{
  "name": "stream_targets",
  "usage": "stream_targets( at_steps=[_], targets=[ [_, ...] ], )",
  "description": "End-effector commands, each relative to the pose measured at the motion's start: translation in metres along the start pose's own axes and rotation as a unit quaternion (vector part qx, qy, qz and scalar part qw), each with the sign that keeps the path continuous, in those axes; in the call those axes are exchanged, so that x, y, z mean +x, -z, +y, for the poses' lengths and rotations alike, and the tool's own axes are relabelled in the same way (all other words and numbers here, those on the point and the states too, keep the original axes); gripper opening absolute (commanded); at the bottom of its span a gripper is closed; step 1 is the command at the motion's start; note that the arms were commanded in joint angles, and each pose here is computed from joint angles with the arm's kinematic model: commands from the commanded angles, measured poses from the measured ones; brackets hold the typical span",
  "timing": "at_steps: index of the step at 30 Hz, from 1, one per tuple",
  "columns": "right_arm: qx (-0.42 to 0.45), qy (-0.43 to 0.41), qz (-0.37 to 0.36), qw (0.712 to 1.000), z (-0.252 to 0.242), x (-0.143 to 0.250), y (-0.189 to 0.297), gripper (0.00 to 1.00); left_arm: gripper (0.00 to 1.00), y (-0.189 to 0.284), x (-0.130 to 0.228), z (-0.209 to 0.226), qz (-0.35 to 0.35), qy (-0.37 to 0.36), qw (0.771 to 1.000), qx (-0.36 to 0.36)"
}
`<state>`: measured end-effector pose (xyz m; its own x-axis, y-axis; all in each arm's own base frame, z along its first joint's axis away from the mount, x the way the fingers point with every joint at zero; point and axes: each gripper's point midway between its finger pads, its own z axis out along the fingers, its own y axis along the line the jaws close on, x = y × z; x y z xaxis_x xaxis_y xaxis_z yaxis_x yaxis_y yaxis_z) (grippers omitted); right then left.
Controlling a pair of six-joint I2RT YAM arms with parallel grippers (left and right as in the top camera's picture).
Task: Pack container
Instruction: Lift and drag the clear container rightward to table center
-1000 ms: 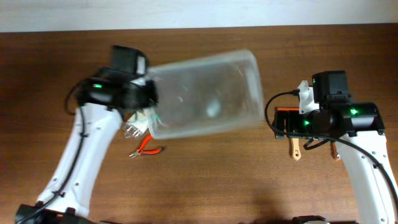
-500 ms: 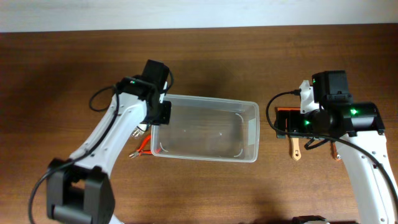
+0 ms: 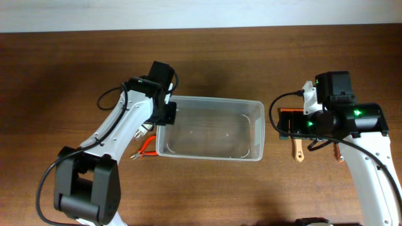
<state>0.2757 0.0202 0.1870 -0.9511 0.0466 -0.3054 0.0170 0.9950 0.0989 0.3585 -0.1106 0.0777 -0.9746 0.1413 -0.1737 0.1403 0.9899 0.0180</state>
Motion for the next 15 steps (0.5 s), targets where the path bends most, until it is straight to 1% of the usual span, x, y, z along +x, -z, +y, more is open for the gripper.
stream_targets(
  at_steps=[1, 7, 15],
  targets=[
    [0.008, 0.0, -0.011, 1.0, -0.003, -0.006, 0.005, 0.99, 0.02, -0.004, -0.002, 0.005, -0.003, -0.003, 1.0, -0.013],
    [0.008, 0.0, -0.011, 1.0, -0.003, -0.006, 0.005, 0.99, 0.02, -0.009, -0.002, 0.005, -0.004, -0.003, 1.0, -0.013],
    [0.008, 0.0, -0.006, 1.0, -0.003, -0.004, 0.005, 0.99, 0.02, -0.025, 0.008, 0.006, 0.023, -0.004, 1.0, -0.018]
  ],
)
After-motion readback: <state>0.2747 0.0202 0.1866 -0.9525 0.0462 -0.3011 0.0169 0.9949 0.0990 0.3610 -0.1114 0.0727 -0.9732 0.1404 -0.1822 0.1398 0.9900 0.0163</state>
